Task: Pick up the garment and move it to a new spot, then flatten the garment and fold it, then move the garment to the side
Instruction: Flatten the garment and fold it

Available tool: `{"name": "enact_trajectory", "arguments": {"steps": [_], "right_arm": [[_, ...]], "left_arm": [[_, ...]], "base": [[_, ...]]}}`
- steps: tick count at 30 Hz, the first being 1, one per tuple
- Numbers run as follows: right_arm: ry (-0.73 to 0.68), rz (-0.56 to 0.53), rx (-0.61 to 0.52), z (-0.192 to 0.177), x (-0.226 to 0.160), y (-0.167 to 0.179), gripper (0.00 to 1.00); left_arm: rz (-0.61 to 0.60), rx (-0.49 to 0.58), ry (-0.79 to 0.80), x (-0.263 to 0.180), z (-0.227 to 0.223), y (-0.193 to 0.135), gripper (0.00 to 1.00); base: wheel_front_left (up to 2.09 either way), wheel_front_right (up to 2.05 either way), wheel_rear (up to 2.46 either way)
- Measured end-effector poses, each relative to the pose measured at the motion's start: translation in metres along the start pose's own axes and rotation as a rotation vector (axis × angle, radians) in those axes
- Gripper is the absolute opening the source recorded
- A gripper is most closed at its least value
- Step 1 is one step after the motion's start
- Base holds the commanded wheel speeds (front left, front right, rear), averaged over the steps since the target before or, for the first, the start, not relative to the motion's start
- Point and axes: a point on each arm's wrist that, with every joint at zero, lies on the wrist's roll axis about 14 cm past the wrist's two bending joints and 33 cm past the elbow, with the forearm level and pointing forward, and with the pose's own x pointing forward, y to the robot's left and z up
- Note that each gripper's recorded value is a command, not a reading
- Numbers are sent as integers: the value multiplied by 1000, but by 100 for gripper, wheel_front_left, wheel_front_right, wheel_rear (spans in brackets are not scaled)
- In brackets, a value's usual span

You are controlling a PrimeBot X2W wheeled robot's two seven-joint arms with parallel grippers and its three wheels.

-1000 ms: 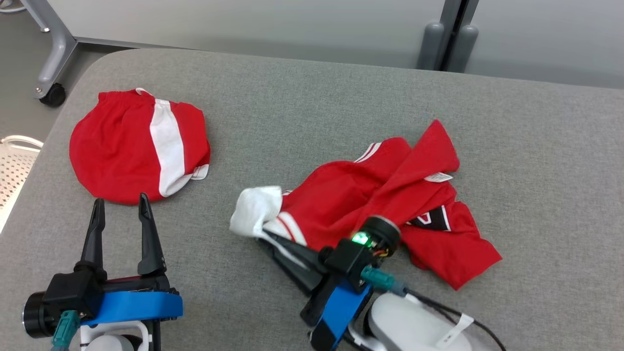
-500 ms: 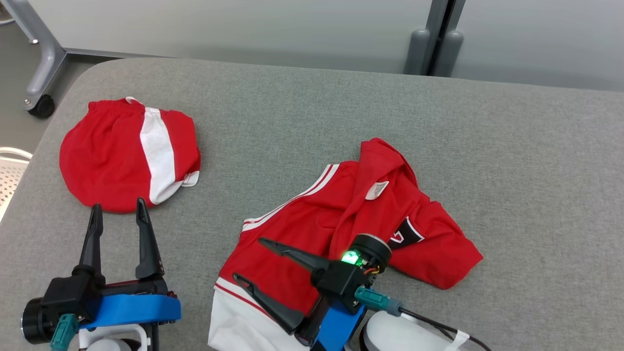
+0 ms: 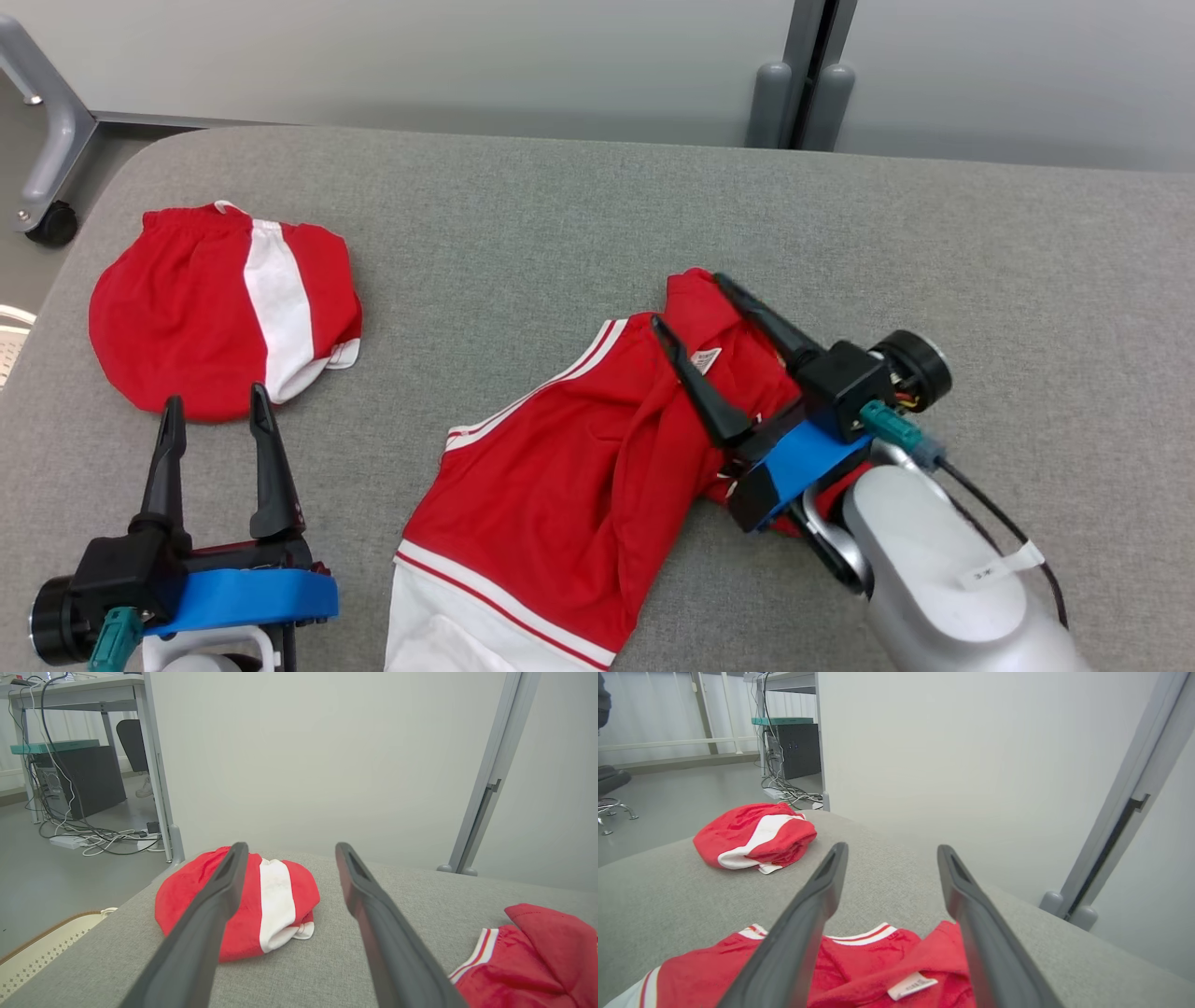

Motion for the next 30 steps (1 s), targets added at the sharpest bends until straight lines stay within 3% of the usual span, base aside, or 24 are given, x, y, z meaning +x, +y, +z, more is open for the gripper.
{"name": "enact_trajectory", "arguments": {"steps": [5, 14, 30], "right_arm": [[39, -73, -24, -9, 3, -32, 100], [227, -104, -36, -51, 16, -58, 100], [652, -81, 33, -134, 9, -54, 100]], "left_arm": [[3, -1, 6, -2, -2, 1, 100], [10, -7, 33, -3, -10, 2, 100], [39, -19, 56, -1, -17, 6, 100]], "base": [[0, 0, 0], [0, 0, 0], [0, 0, 0]]}}
